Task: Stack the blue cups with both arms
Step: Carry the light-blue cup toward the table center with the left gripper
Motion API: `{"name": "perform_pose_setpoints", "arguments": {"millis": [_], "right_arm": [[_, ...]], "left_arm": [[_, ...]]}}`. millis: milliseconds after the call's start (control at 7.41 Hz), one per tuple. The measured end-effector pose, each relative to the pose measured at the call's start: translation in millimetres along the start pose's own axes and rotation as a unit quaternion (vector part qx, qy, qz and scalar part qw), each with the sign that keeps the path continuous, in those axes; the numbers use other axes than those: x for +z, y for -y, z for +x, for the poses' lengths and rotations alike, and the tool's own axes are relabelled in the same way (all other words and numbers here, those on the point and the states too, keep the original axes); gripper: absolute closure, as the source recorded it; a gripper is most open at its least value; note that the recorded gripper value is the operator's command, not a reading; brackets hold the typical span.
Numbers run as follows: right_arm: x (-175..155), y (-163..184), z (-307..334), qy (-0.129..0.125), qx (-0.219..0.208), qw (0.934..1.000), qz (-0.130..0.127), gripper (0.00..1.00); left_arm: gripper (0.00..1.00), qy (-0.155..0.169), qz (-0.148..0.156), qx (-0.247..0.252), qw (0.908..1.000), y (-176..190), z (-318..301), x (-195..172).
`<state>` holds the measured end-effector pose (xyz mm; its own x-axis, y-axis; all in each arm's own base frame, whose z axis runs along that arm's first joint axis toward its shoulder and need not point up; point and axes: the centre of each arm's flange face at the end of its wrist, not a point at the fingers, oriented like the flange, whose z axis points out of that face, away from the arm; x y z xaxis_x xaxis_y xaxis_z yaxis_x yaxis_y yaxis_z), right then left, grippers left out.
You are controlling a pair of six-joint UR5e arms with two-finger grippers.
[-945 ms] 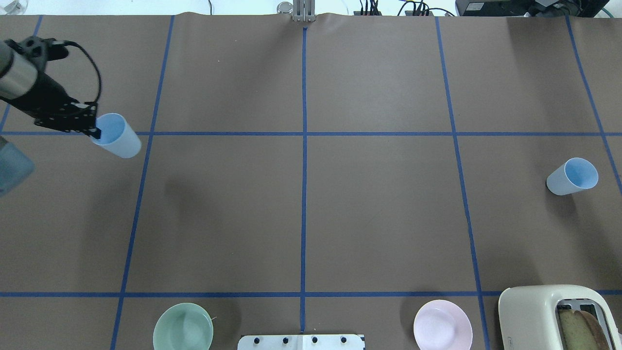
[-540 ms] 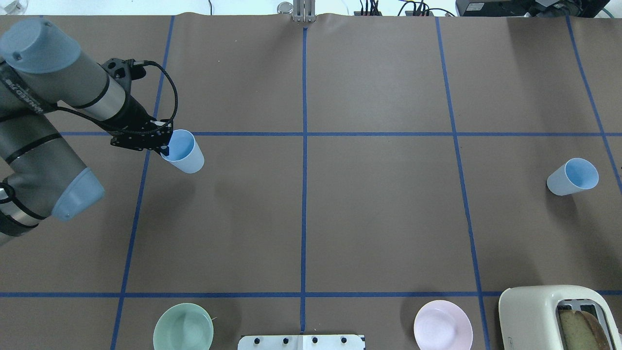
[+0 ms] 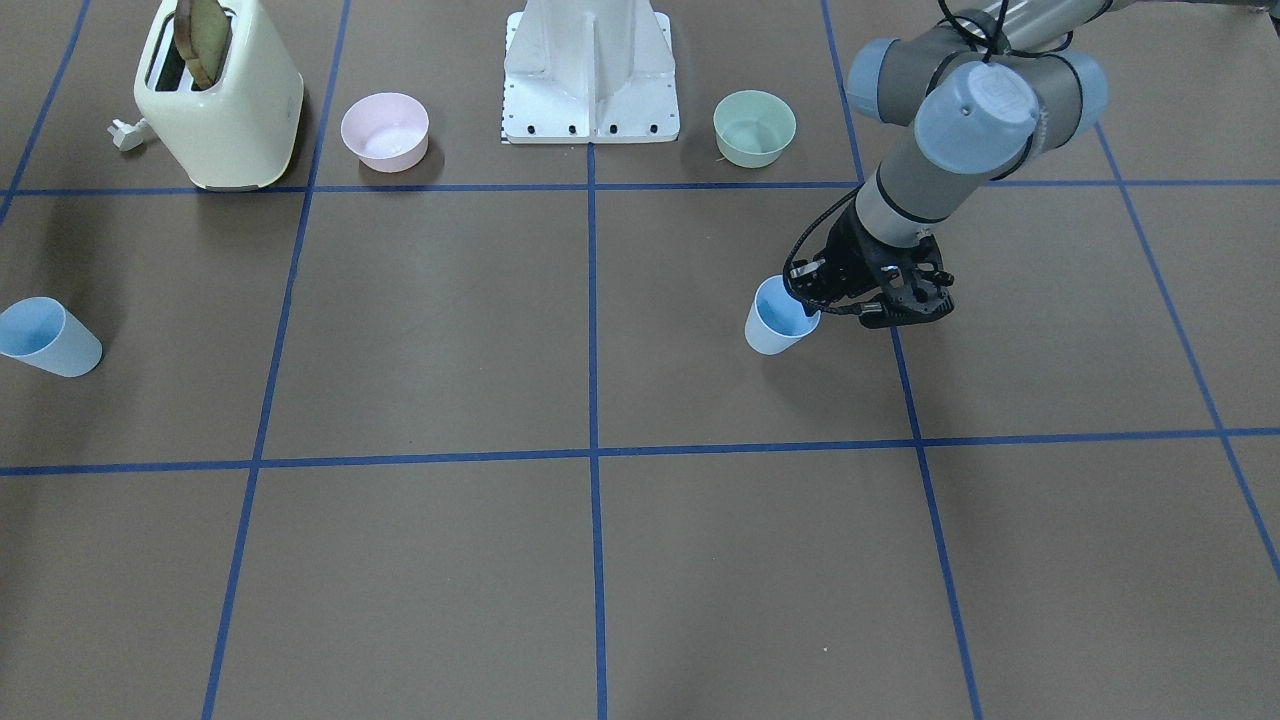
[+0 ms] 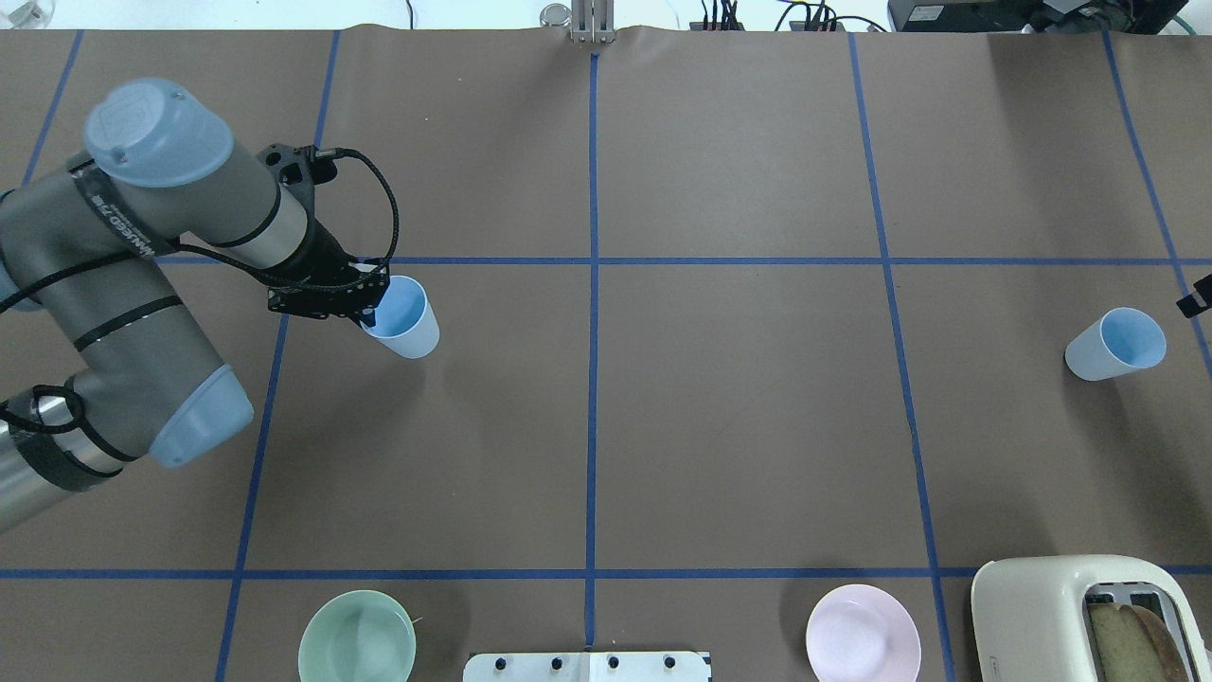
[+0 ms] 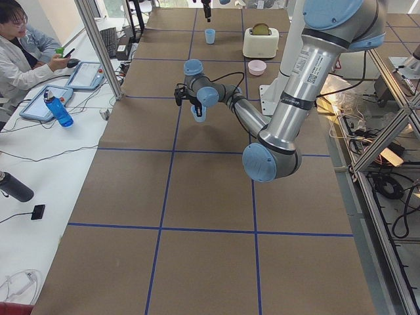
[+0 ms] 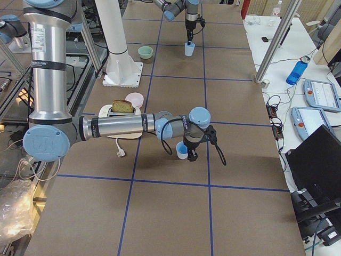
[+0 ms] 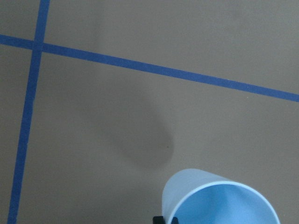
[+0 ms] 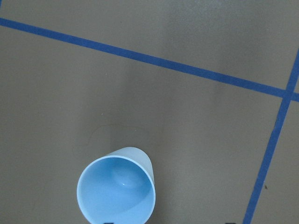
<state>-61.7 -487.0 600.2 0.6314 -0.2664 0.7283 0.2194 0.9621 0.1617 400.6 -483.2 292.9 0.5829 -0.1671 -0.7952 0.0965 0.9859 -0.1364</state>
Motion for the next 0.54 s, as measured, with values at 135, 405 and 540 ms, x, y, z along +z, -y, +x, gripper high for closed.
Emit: {"name": "perform_pose_setpoints", "arguments": {"millis": [135,405,540], "right_arm": [[1,2,0,0.000,-0.003,1.0000,0.001,0.16],[0,5,-2,0.001,-0.006,1.0000,0.003,0.18],[0,6,-3,0.000,-0.007,1.0000,0.004,0.22]], "left_arm": [[1.00,0.008,0.000,-0.008,0.9999,-11,31,-6],[1.00,0.028,0.003,-0.016,0.9995,-51,92,4],[1.00,0.031,0.005,-0.018,0.9993,-64,110,11]]}}
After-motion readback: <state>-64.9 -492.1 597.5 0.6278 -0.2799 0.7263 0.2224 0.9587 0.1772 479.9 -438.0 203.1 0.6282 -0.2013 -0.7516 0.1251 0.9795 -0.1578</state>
